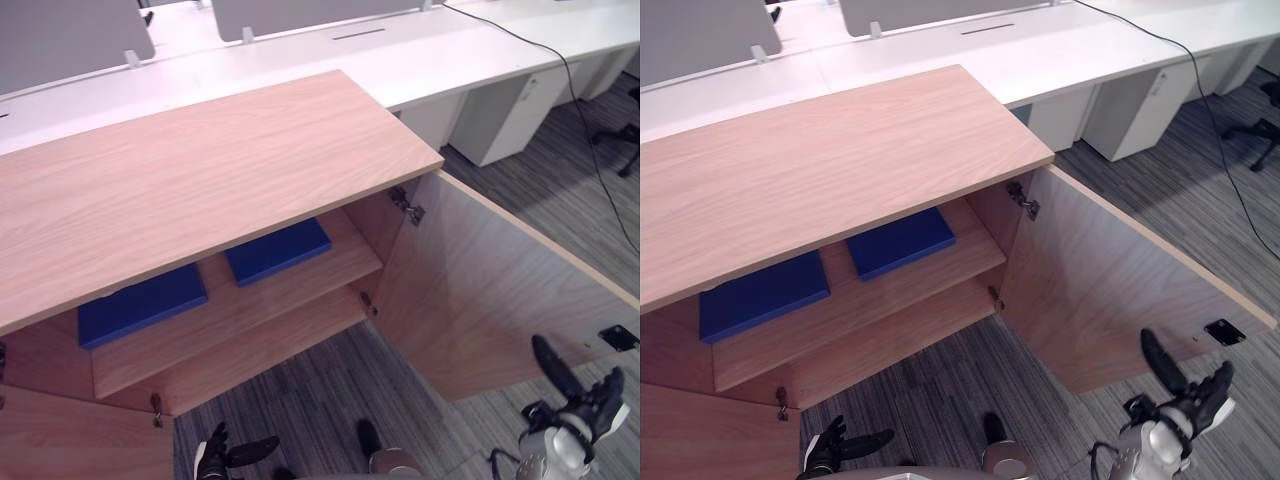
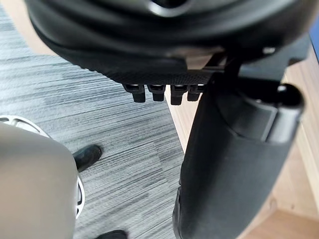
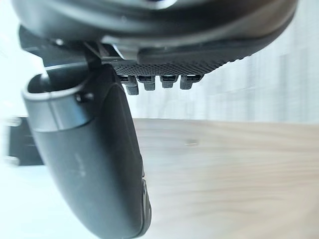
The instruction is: Walk over to the cabinet, pick up the folder, carry it to the office cabinet, place the folder inside the office cabinet, then close the office cabinet door
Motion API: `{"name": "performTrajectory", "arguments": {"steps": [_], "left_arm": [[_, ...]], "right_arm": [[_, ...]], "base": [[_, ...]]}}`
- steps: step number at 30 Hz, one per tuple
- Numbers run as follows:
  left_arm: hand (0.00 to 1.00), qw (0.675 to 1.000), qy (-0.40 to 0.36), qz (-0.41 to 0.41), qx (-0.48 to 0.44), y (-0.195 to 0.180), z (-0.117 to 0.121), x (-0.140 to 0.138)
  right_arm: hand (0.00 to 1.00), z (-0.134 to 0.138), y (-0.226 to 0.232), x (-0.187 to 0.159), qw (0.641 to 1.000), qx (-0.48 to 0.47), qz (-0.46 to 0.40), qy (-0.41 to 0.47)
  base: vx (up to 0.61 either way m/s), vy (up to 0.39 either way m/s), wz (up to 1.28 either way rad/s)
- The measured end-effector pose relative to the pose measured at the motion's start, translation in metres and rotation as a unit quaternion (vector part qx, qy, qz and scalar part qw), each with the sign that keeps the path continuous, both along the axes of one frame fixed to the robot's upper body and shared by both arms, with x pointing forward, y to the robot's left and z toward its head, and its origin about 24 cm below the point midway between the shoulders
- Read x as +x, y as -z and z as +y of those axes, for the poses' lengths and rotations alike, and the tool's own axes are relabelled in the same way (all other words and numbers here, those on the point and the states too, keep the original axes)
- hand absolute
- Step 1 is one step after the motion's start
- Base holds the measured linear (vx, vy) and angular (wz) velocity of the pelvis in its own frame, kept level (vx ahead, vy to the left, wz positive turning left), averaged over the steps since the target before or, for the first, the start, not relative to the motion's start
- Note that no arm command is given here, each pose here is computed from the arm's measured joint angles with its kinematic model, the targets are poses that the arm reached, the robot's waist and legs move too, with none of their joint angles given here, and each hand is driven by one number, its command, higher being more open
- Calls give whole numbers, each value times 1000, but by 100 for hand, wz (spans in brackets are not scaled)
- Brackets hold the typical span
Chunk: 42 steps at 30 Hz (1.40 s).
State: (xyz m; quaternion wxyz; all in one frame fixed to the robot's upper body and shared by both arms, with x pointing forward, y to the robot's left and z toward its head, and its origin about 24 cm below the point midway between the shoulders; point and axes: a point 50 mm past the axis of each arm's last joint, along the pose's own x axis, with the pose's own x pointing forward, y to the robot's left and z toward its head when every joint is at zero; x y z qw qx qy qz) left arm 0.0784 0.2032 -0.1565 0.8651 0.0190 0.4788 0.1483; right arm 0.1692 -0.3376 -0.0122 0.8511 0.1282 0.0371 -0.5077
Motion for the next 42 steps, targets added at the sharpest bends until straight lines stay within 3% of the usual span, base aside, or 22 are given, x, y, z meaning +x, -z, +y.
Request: {"name": "performTrajectory", "arguments": {"steps": [4, 11, 18, 23, 29, 32, 35, 36, 40, 42], "left_arm": [[100, 1000, 29, -1, -1, 0, -6, 2], [100, 997, 74, -15, -8, -1, -18, 10], [100, 995, 95, -21, 9, -3, -15, 19], [100, 991, 122, -51, 18, -9, -21, 44], [100, 986, 157, -59, 25, -12, -26, 55], [100, 972, 215, -61, 74, -20, -8, 71], [100, 966, 225, -76, 105, -31, 10, 92], [100, 963, 229, -83, 112, -34, 12, 99], [100, 962, 233, -90, 111, -38, 10, 107], [100, 964, 231, -78, 107, -34, 12, 101]], "right_arm": [[100, -19, -23, 21, 999, -40, -19, -21], [100, -6, -39, 53, 984, -93, -12, -149], [100, 47, -40, 49, 966, -95, -43, -236], [100, 106, -23, 2, 942, -48, -37, -329], [100, 168, -11, -51, 906, -8, 21, -424], [100, 199, -4, -62, 867, 11, 53, -495], [100, 226, -1, -70, 794, 30, 63, -604], [100, 238, -2, -67, 755, 23, 57, -653], [100, 270, -32, -14, 674, -61, -24, -736], [100, 275, -54, 20, 661, -129, -71, -736]], "base": [[77, -38, -34], [4, -66, -29], [-19, -93, -30], [4, -104, -19], [-52, -77, 3], [-118, -86, 30], [-124, -80, 57], [-144, -83, 78], [-92, -60, 100], [-39, -38, 112]]}}
